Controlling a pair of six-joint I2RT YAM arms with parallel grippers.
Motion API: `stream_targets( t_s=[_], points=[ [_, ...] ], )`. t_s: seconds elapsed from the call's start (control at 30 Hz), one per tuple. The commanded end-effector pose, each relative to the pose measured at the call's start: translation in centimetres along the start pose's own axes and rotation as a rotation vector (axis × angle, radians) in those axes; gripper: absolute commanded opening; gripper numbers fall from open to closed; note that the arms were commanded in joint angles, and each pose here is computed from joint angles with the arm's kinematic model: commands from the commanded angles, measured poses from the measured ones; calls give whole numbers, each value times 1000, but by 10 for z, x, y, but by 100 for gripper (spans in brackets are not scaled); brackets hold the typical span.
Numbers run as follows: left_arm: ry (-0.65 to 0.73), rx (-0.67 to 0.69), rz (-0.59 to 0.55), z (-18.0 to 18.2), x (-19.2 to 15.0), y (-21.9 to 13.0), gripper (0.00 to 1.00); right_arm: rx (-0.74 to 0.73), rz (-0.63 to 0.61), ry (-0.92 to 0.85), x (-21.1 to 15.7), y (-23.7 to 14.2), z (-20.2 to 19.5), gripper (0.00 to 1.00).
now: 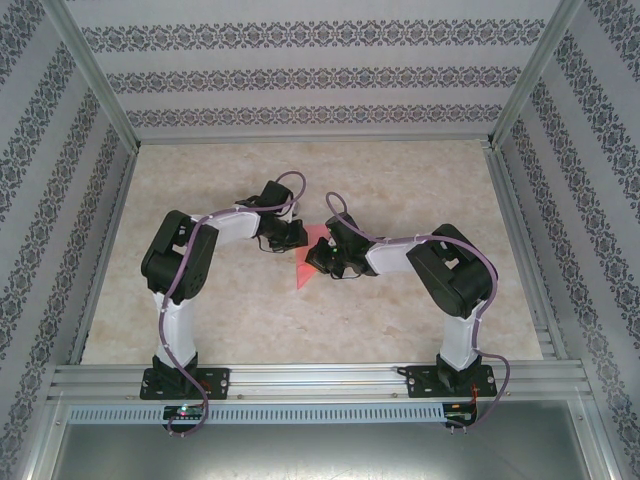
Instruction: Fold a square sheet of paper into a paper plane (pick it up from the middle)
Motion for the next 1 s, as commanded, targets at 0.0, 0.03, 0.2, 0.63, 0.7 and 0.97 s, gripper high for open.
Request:
stream_targets(
  t_s=[0.0, 0.03, 0.2, 0.63, 0.7, 0.97],
  points=[
    [-93, 47, -79, 22, 11, -26, 19, -53, 0, -3, -2, 9, -10, 9],
    [-107, 49, -95, 25, 13, -31, 20, -56, 0, 0, -2, 9, -10, 10],
    [-161, 62, -186, 38, 17, -62, 27, -67, 1, 5, -3, 9, -12, 19],
    [-123, -48, -187, 23, 2, -78, 30, -65, 17, -4, -4, 9, -10, 36],
    [-115, -82, -177, 18, -2, -76, 31, -65, 17, -3, -4, 9, -10, 38],
    [-69, -185, -122, 5, -19, -61, 35, -59, 16, -8, -3, 7, -9, 44]
  ],
)
Point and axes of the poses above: each hand's point on the last joint's axis, 136 mm out from that joint toward the fingers, its own y axis out along the fingers, its own z axis along the line the jaws close on, x = y × z, the point moved 3 cm from there along -y, back along the fingers, and after that the axes turned 10 degrees about y, right-handed, at the moved point
